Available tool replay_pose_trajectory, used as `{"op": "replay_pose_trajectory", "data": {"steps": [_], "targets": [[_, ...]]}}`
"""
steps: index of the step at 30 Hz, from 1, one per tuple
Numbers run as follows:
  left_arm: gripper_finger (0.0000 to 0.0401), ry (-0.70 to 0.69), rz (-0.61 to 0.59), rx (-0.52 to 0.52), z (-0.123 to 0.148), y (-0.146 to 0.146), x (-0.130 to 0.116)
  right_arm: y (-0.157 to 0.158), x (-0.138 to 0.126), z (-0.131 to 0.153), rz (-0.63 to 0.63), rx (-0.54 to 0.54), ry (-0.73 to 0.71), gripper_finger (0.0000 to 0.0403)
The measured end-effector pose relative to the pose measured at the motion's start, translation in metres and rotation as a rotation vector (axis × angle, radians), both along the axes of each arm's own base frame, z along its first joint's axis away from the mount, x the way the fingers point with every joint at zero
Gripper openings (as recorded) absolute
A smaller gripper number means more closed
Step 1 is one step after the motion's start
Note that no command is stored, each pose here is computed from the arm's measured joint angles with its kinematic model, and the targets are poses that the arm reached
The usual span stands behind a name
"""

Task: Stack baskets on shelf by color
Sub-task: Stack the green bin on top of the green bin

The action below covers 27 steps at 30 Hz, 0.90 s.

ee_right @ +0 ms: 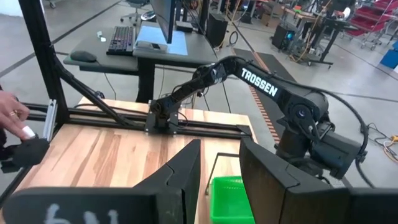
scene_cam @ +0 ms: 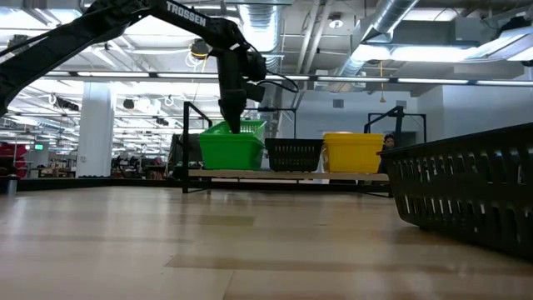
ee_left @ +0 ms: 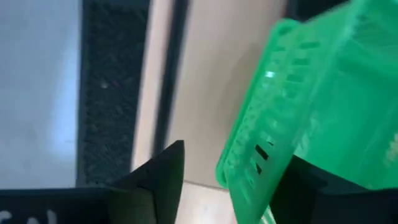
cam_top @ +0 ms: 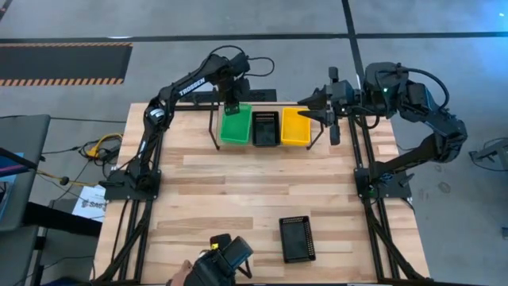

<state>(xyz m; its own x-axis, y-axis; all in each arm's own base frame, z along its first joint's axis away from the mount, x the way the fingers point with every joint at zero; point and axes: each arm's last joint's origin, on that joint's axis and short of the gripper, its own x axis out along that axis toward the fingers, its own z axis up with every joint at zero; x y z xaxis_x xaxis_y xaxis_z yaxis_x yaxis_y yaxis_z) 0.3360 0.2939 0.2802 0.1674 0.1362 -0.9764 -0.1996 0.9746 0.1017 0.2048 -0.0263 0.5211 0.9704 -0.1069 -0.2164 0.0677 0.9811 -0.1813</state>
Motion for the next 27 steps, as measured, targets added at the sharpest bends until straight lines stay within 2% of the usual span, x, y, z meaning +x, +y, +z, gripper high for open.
{"op": "replay_pose_trajectory", "data": {"steps": [4, 10, 14, 16, 20, 27], "targets": [[0.0197, -0.054, 0.038, 0.044, 0.002, 0.006, 0.004, 0.000, 0.000, 0.000, 0.001, 0.000, -0.002, 0.0134], [0.0195, -0.090, 0.044, 0.106, 0.014, 0.008, 0.007, 0.000, 0.000, 0.000, 0.002, 0.001, -0.002, 0.0134], [0.0189, -0.099, 0.057, 0.084, 0.025, 0.001, 0.007, 0.000, 0.000, 0.000, 0.004, 0.001, -0.002, 0.0134], [0.0185, -0.054, 0.055, 0.050, 0.026, -0.006, 0.004, 0.000, 0.000, 0.000, 0.004, 0.001, -0.001, 0.0134], [0.0164, 0.066, 0.015, -0.019, 0.016, -0.015, -0.002, 0.000, -0.001, 0.001, 0.004, 0.001, -0.004, 0.0134], [0.0087, 0.115, -0.003, -0.099, -0.002, -0.020, -0.002, 0.000, -0.001, 0.001, 0.004, 0.001, -0.004, 0.0134]]}}
